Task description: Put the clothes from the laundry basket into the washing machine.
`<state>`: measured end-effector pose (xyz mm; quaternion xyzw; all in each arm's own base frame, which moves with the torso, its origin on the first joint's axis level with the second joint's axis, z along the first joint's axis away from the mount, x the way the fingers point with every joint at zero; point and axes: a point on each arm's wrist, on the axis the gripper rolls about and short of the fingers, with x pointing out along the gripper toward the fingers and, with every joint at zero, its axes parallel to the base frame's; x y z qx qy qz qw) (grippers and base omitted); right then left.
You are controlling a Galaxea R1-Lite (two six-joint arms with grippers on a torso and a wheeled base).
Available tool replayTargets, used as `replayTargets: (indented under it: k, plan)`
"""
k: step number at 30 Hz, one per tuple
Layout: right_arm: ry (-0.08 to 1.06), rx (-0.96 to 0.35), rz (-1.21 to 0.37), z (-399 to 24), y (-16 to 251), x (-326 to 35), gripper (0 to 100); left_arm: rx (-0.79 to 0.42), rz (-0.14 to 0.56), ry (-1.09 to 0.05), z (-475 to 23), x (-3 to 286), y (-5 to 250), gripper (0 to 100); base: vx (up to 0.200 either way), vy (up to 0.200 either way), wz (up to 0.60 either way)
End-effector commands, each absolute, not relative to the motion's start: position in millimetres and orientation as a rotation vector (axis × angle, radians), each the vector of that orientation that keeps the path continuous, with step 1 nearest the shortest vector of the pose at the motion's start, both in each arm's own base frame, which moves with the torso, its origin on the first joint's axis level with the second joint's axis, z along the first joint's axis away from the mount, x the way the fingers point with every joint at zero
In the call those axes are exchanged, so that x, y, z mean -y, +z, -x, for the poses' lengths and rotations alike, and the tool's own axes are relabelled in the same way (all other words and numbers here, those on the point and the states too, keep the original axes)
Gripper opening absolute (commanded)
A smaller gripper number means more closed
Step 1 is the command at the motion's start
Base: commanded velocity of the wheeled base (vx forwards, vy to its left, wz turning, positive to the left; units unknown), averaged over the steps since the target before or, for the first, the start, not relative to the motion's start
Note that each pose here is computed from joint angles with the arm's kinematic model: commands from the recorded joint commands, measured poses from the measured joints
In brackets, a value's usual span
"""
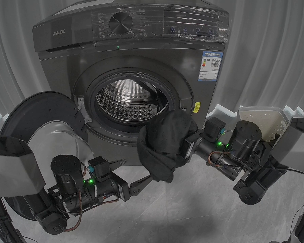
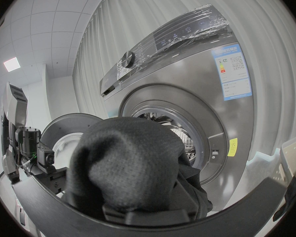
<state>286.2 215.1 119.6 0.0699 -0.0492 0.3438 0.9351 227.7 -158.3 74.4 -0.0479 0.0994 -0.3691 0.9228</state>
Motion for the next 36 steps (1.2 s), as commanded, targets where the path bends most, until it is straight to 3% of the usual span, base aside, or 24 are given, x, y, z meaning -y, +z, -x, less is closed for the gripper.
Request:
replayTargets:
  k: [1, 13, 29, 35, 36]
  plan:
    - [0.695, 0.103, -0.143, -290.0, 118.5, -213.9, 0, -0.197, 0.101, -0.757, -227.5, 157.8, 76.2, 100, 0.0, 0.0, 0.0]
    - [0.717, 0.083, -0.137, -289.6, 109.1, -224.1, 0, -0.163, 0.108, -0.768, -231.0, 160.4, 82.9, 100, 0.0, 0.0, 0.0]
    - [0.781, 0.081, -0.143, -272.0, 111.7, -243.5, 0, -0.148, 0.106, -0.754, -280.0, 191.7, 53.3, 100, 0.0, 0.0, 0.0]
    - [0.795, 0.078, -0.147, -267.9, 111.4, -247.2, 0, -0.11, 0.065, -0.718, -301.3, 193.2, 43.9, 100, 0.0, 0.0, 0.0]
    - [0.793, 0.077, -0.147, -268.0, 110.8, -247.3, 0, -0.109, 0.062, -0.715, -304.6, 194.5, 40.9, 0, 0.0, 0.0, 0.0]
